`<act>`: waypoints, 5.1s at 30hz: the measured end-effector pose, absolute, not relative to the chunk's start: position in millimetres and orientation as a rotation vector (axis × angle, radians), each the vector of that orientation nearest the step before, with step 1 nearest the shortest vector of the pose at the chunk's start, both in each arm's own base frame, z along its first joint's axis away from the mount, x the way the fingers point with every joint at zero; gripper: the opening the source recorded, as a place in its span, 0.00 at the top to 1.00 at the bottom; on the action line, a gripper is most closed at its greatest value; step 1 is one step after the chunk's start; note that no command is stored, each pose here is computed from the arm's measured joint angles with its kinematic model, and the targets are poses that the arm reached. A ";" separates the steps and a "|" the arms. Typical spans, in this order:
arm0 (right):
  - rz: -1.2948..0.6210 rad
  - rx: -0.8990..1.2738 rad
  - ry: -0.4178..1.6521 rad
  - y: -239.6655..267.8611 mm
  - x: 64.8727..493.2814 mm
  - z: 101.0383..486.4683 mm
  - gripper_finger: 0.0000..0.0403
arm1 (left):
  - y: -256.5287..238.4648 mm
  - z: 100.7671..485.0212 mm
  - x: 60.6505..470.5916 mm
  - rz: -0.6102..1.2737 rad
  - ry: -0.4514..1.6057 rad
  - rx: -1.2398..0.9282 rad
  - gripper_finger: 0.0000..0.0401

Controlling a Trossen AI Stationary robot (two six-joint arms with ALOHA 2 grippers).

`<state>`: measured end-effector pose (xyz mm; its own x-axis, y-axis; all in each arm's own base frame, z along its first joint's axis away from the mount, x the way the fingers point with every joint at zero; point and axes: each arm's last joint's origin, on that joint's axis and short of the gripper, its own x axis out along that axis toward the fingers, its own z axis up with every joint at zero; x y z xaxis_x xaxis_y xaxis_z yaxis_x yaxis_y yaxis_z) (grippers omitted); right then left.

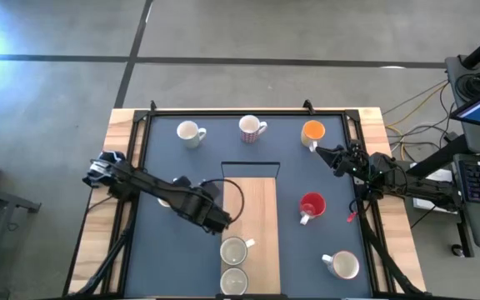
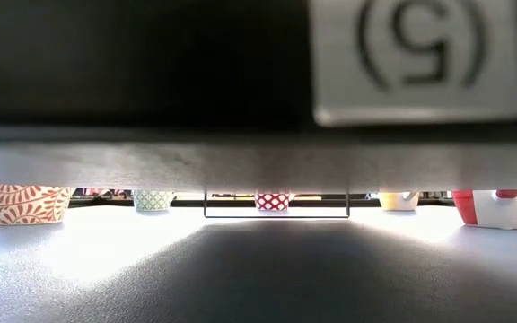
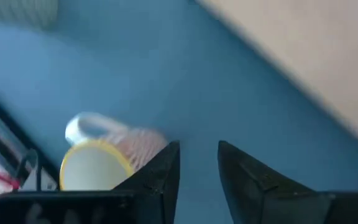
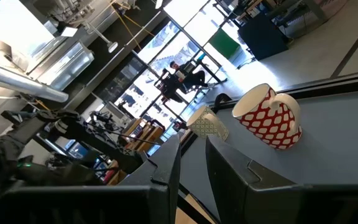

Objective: Place coffee mugs
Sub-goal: Put the red and yellow mug on the shelf

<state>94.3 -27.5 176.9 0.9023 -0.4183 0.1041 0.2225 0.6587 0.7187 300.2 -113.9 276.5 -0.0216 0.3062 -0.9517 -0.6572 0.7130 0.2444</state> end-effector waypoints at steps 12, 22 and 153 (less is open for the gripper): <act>-0.368 0.771 -0.272 -27.5 94.3 176.8 0.84 | -84.1 251.2 238.1 0.763 1.325 -0.526 0.75; -0.368 0.771 -0.271 -27.5 94.3 176.8 0.84 | -70.3 237.0 205.0 0.779 1.306 -0.595 0.75; -0.375 0.772 -0.254 -27.6 94.6 175.1 0.84 | -89.3 295.4 343.7 0.693 1.170 -0.467 0.78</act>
<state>94.6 -27.6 175.1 0.9042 -0.4184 0.0858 0.2354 0.6559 0.7172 343.7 -89.3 295.4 0.2244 0.2485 -0.9423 -0.7072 0.7067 0.0179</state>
